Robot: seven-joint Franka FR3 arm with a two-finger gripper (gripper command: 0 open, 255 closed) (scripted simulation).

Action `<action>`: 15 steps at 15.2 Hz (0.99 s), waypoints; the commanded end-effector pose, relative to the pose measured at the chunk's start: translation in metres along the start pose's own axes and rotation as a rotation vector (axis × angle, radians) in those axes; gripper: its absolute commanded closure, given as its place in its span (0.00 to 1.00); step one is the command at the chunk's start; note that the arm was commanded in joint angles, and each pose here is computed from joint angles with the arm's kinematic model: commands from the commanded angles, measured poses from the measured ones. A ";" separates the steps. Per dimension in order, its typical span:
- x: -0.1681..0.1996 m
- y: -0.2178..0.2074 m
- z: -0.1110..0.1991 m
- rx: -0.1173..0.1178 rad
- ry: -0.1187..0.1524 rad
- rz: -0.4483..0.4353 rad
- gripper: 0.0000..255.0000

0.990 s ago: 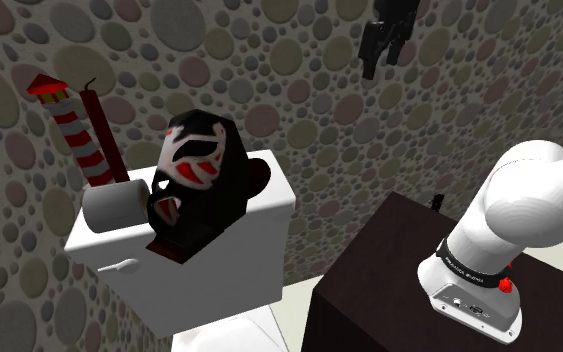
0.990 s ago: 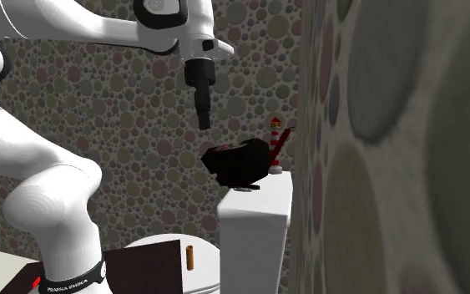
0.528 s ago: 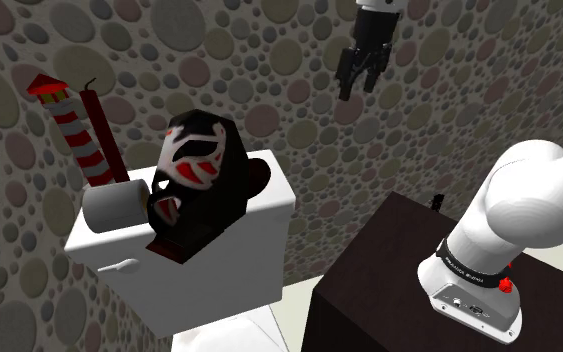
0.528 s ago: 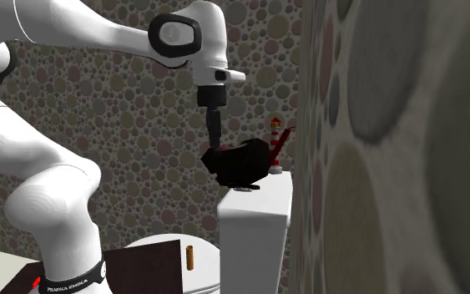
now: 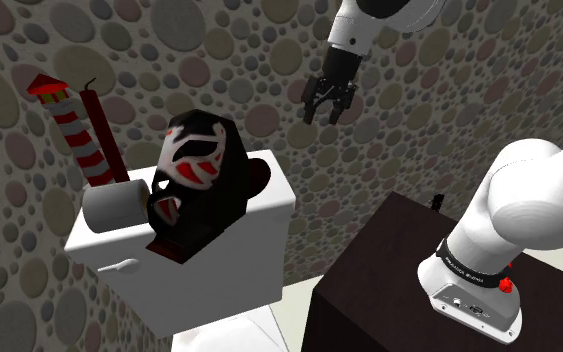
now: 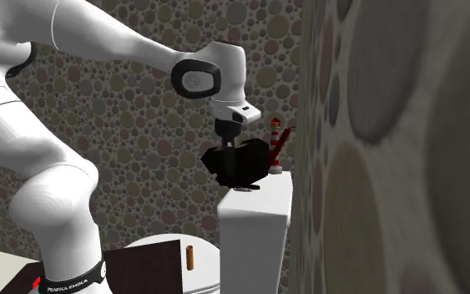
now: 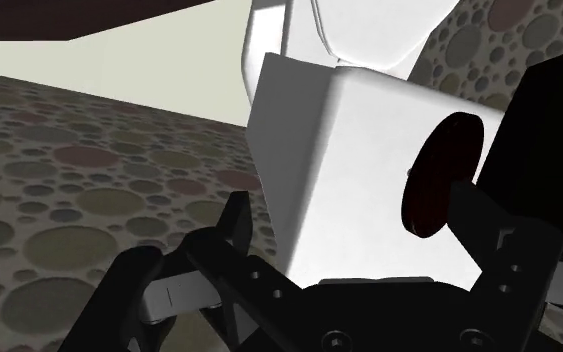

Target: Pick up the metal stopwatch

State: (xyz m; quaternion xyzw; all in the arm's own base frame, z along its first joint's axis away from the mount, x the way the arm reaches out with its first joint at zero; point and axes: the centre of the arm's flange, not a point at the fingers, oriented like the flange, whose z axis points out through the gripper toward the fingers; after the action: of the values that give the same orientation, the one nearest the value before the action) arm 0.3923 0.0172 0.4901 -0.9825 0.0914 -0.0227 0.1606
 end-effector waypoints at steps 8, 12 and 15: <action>0.051 -0.017 0.096 0.314 -0.011 0.089 0.00; 0.069 -0.029 0.127 0.425 -0.015 0.119 0.00; 0.069 -0.024 0.142 0.425 -0.015 0.119 0.00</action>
State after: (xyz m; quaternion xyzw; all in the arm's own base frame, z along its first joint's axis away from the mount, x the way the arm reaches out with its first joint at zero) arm 0.4750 0.0706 0.3691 -0.9203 0.1407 -0.0241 0.3643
